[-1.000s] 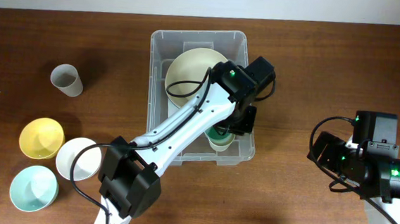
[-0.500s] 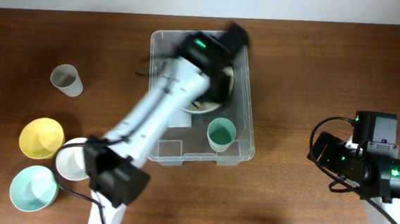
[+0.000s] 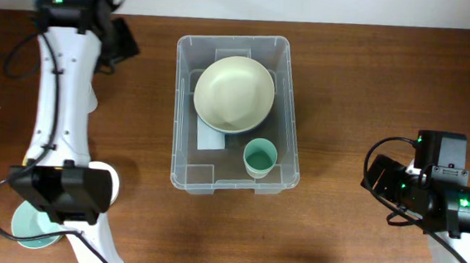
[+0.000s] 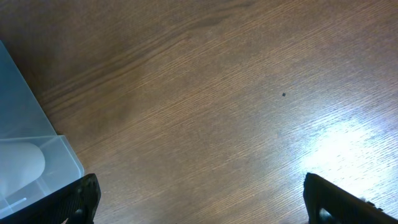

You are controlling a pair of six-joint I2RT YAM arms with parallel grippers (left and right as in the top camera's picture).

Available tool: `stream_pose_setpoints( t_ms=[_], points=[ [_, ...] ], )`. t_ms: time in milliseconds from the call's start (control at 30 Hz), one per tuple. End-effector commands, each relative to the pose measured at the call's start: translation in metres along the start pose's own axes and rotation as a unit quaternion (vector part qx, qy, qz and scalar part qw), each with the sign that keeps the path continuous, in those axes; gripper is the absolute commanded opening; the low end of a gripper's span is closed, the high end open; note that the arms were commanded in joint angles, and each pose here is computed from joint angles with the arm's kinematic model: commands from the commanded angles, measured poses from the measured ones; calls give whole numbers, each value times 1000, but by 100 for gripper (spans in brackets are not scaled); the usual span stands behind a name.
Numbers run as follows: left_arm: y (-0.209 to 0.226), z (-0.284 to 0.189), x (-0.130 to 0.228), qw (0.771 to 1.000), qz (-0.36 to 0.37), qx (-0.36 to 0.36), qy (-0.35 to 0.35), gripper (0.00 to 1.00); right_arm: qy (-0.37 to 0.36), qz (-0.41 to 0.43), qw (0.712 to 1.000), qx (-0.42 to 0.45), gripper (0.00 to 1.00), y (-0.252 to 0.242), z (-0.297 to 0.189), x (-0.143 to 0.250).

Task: Pack container
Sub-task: 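Retract the left gripper and grasp the grey-white cup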

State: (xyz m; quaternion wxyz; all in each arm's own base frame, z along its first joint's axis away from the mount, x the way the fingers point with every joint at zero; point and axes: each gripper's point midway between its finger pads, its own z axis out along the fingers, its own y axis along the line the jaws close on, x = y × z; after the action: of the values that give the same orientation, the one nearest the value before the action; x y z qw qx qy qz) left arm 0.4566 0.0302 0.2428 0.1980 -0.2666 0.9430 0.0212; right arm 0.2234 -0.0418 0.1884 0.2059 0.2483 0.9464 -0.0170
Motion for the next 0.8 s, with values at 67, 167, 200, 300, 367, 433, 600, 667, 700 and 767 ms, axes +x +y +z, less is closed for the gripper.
stream_pose_setpoints(
  t_ms=[67,167,200,300,367,433,600,667,700,767],
  points=[
    [38,49,-16,999,-17,-42,29,62,-1,0,1000,2,100,-2,0,1],
    [52,75,-16,997,-22,-58,51,62,-1,0,1000,2,100,-2,0,1],
    [56,85,-15,996,-24,-64,59,62,-1,0,1000,2,100,-2,0,1],
    [65,111,-12,993,-28,-75,81,62,-1,0,1000,2,100,-2,0,1],
    [70,125,-11,992,-31,-81,90,62,0,0,1000,2,100,-2,0,1],
    [75,137,-11,991,-34,-85,97,63,0,0,1000,2,100,-2,0,1],
    [81,156,-15,991,-35,-87,96,62,0,0,1000,3,100,-2,0,1],
    [84,168,-14,990,-37,-90,101,62,1,0,1000,3,100,-3,0,1],
    [84,172,-13,990,-38,-91,104,62,1,0,1000,3,100,-3,0,1],
    [86,180,-12,989,-37,-92,108,62,1,0,1000,3,100,-3,0,1]
  ],
)
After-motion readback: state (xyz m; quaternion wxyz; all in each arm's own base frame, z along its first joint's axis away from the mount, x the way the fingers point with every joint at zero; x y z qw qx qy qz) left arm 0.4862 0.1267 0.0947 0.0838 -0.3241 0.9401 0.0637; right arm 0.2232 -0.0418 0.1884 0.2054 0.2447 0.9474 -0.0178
